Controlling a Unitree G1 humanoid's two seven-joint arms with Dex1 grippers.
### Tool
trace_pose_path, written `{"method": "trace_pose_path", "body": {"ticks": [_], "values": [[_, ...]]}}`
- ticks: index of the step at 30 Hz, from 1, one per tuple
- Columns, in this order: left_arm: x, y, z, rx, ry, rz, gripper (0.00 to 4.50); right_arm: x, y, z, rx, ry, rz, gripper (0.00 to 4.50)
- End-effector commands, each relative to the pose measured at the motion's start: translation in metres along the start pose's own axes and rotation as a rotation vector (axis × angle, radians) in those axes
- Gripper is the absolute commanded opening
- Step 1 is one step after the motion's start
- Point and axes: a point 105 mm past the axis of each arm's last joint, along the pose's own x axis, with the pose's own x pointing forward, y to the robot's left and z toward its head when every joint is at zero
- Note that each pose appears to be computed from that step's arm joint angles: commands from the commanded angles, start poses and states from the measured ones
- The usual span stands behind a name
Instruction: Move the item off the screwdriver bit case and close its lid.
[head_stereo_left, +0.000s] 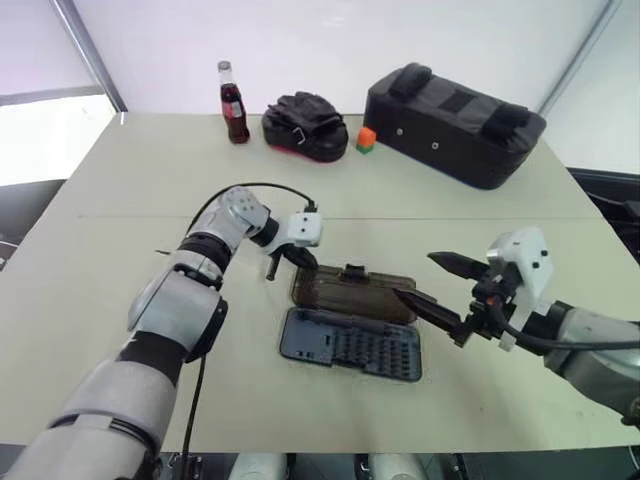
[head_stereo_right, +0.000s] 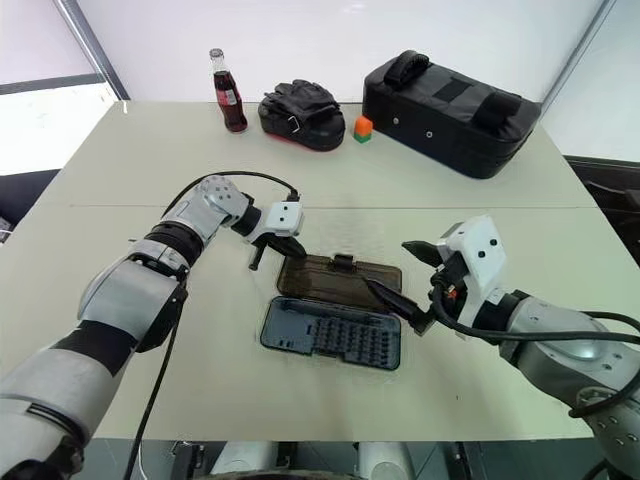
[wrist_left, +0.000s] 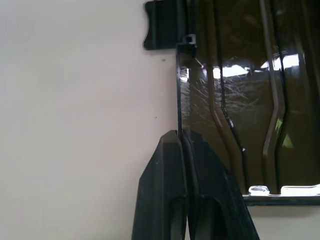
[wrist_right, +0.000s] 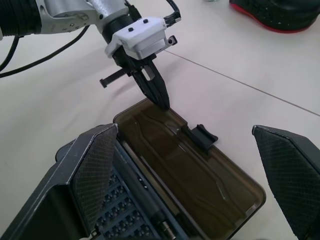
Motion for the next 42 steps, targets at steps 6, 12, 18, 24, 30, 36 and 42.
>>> {"method": "trace_pose_path", "body": {"ticks": [6, 12, 18, 24, 30, 36, 42], "values": [[0.008, -0.015, -0.007, 0.014, -0.031, -0.056, 0.05, -0.004, -0.004, 0.002, 0.007, -0.033, -0.022, 4.50], [0.000, -0.022, -0.010, 0.008, -0.083, -0.087, 0.05, 0.000, -0.010, -0.004, 0.016, -0.022, -0.021, 4.50], [0.000, -0.025, -0.019, -0.086, -0.102, -0.069, 0.05, 0.006, -0.013, -0.004, 0.019, -0.028, -0.013, 4.50], [-0.002, -0.022, -0.022, -0.118, -0.108, -0.011, 0.05, 0.009, -0.016, -0.004, 0.018, -0.030, -0.005, 4.50], [-0.006, -0.018, -0.027, -0.145, -0.084, 0.034, 0.05, 0.011, -0.018, -0.005, 0.021, -0.034, 0.000, 4.50], [-0.011, -0.018, -0.027, -0.161, -0.080, 0.041, 0.05, 0.014, -0.018, -0.006, 0.025, -0.040, 0.005, 4.50], [-0.015, -0.017, -0.028, -0.169, -0.075, 0.064, 0.05, 0.015, -0.019, -0.006, 0.025, -0.045, 0.005, 4.50]]}}
